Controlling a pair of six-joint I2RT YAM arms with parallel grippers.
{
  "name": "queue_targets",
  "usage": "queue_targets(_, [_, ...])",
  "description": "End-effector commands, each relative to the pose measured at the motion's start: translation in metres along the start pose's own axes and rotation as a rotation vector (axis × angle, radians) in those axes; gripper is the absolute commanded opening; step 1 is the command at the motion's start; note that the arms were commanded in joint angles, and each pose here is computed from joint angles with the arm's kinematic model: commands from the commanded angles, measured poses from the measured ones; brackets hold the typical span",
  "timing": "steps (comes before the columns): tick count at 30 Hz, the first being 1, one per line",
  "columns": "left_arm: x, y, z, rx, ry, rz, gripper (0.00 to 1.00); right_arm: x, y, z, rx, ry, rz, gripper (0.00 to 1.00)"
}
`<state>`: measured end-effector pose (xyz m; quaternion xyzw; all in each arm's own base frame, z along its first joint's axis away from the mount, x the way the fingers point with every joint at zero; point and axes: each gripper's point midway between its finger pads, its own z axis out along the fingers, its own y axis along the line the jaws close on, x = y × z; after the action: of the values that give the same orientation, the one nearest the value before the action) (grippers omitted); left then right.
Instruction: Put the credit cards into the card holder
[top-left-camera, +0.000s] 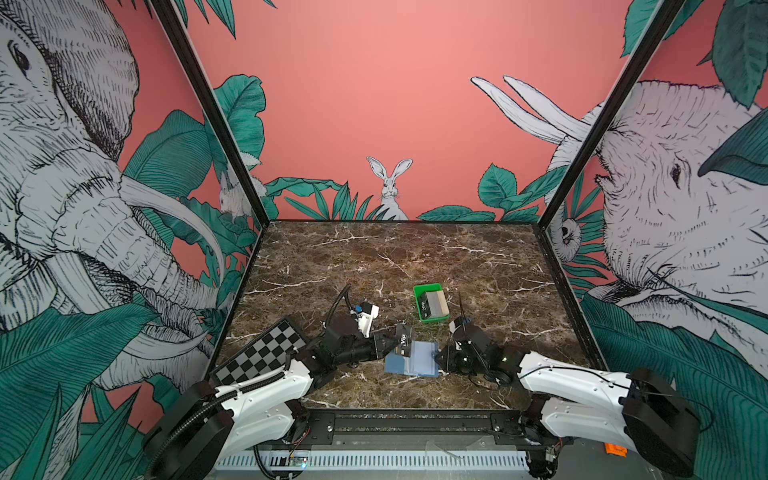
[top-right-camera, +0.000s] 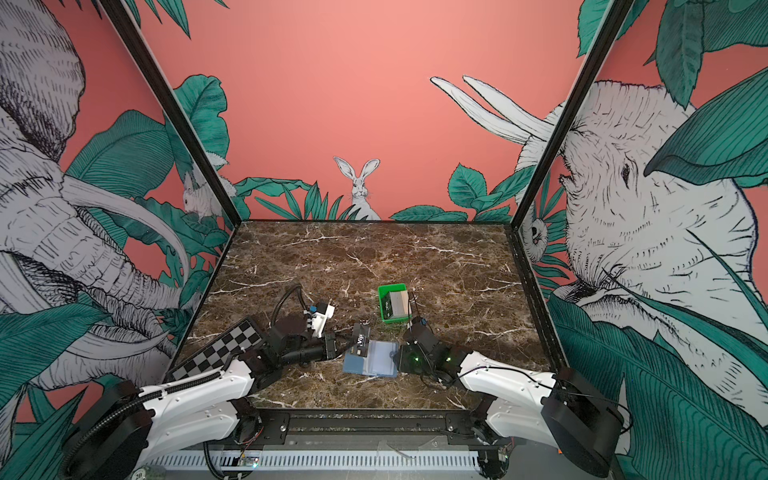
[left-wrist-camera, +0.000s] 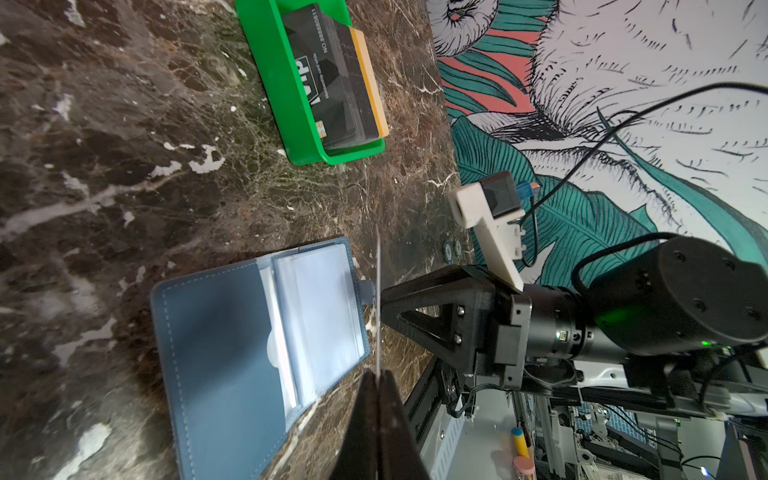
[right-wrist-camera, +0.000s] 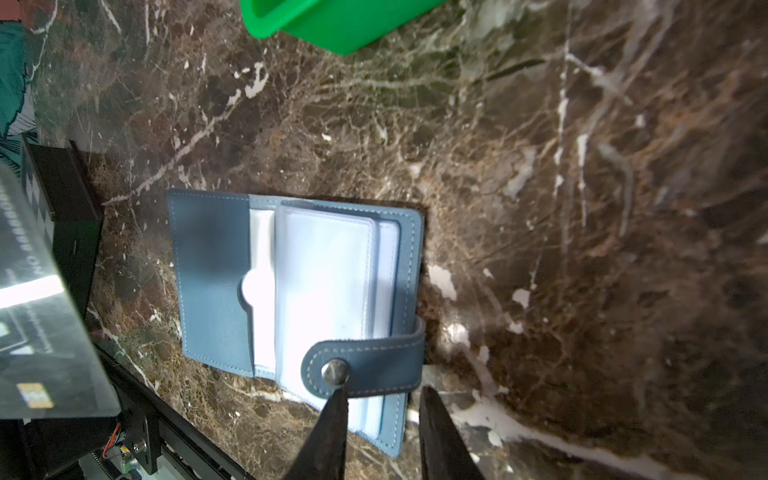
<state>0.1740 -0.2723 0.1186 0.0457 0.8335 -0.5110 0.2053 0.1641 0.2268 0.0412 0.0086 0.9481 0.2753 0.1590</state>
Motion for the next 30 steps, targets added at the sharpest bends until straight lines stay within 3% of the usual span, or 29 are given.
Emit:
queue_targets(1, [0.001, 0.004, 0.000, -0.016, -0.001, 0.009, 0.00, 0.009, -0.006, -0.002, 0.026, 0.029, -0.033, 0.29])
queue_targets(30, [0.009, 0.027, 0.002, -0.086, -0.023, -0.051, 0.00, 0.000, -0.008, 0.030, 0.061, 0.011, -0.035, 0.20])
